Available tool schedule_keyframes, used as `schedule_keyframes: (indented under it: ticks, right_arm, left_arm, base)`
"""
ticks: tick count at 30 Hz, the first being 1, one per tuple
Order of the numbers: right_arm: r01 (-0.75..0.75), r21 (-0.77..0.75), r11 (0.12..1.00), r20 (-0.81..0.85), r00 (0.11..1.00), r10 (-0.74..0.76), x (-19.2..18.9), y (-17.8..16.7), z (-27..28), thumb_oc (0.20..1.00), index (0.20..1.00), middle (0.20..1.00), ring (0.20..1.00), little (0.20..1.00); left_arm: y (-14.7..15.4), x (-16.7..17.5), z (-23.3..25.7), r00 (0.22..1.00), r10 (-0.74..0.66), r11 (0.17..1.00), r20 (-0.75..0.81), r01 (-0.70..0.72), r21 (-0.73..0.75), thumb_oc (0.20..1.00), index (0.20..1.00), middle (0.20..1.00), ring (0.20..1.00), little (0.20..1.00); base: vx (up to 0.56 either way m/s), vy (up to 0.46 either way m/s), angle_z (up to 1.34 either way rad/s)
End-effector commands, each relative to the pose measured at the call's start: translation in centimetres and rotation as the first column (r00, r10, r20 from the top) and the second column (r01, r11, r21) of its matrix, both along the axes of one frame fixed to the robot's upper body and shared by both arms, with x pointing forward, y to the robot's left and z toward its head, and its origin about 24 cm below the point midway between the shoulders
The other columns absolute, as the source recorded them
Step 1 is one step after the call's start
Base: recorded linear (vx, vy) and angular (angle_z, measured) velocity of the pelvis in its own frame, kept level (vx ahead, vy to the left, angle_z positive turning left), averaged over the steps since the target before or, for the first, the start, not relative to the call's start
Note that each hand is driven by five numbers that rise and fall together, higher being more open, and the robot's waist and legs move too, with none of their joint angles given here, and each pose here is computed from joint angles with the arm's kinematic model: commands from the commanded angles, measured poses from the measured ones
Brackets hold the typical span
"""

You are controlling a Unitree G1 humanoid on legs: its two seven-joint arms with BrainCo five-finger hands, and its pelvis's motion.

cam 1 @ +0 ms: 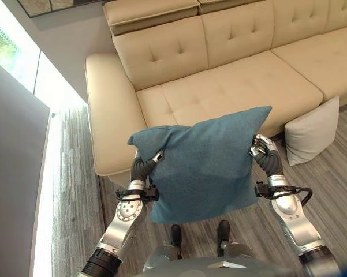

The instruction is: Pick up all the scattered cushions and arrange them neatly on the sofa.

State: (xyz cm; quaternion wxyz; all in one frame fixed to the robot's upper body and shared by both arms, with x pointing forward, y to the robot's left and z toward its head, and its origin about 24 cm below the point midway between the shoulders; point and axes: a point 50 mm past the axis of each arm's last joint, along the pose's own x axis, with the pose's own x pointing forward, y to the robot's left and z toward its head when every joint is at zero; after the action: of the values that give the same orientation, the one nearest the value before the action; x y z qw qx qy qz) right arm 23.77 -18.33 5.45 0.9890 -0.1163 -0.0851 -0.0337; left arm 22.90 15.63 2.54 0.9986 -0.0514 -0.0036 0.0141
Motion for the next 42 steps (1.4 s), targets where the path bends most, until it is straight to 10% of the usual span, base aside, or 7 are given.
schedule_keyframes:
  ticks: [1,42]
  right_arm:
    - [-0.124,0.038,0.992,0.302,0.947,0.107,0.7,2.7,5.7,0.2,0.2,0.2,0.2,0.2]
    - [-0.131,0.091,0.987,0.294,0.951,0.099,1.3,3.3,5.7,0.2,0.2,0.2,0.2,0.2]
  left_arm:
    - [-1.8,2.0,5.4,0.959,-0.1,0.991,0.265,0.119,-0.059,0.2,0.2,0.2,0.2,0.2]
    - [-0.9,1.5,5.4,0.963,-0.091,0.993,0.255,0.105,-0.044,0.2,0.2,0.2,0.2,0.2]
  base:
    - [0.08,-0.117,0.25]
    - [0.21,0.009,0.08]
